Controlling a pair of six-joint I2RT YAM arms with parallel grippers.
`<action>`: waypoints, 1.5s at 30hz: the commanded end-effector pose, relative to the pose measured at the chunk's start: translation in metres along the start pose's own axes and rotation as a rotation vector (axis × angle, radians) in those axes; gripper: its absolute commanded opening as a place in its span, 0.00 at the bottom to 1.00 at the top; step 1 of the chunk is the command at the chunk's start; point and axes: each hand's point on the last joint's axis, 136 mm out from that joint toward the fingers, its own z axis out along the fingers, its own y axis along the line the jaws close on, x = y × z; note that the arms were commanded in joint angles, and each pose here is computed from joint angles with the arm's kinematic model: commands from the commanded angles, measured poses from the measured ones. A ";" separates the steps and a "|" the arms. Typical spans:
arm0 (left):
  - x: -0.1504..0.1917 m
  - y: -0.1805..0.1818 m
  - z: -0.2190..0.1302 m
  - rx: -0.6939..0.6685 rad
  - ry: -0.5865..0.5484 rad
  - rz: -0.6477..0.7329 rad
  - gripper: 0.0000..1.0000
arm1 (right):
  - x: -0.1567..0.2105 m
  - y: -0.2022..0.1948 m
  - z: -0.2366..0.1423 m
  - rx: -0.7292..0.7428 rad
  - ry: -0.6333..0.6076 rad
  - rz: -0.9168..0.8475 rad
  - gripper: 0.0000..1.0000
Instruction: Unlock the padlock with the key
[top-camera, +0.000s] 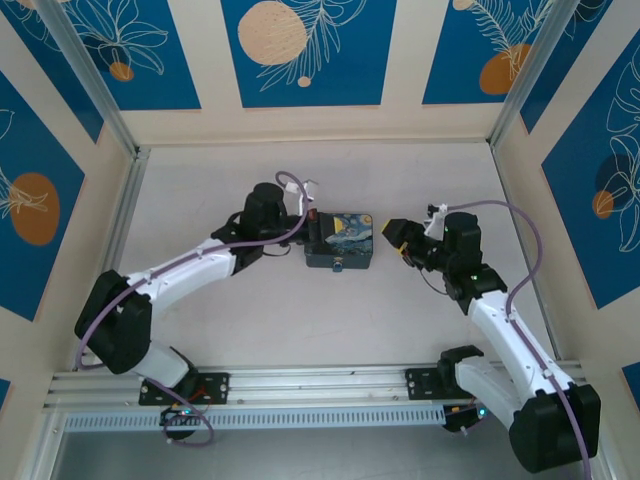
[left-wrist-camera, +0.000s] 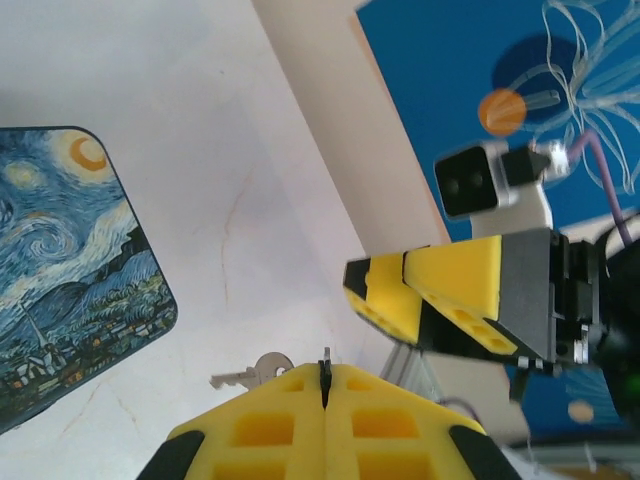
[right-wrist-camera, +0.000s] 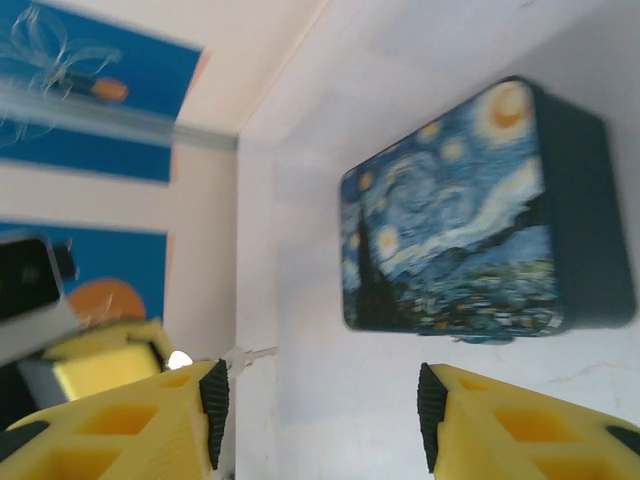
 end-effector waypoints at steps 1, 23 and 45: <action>0.015 -0.014 -0.011 0.104 0.136 0.097 0.00 | 0.010 0.044 -0.002 -0.224 0.097 -0.225 0.52; -0.001 -0.014 0.003 0.221 0.002 -0.100 0.00 | 0.009 0.062 0.029 -0.379 0.104 -0.143 0.44; -0.005 -0.005 0.010 0.220 -0.072 -0.192 0.00 | 0.027 0.060 0.048 -0.384 0.169 -0.114 0.30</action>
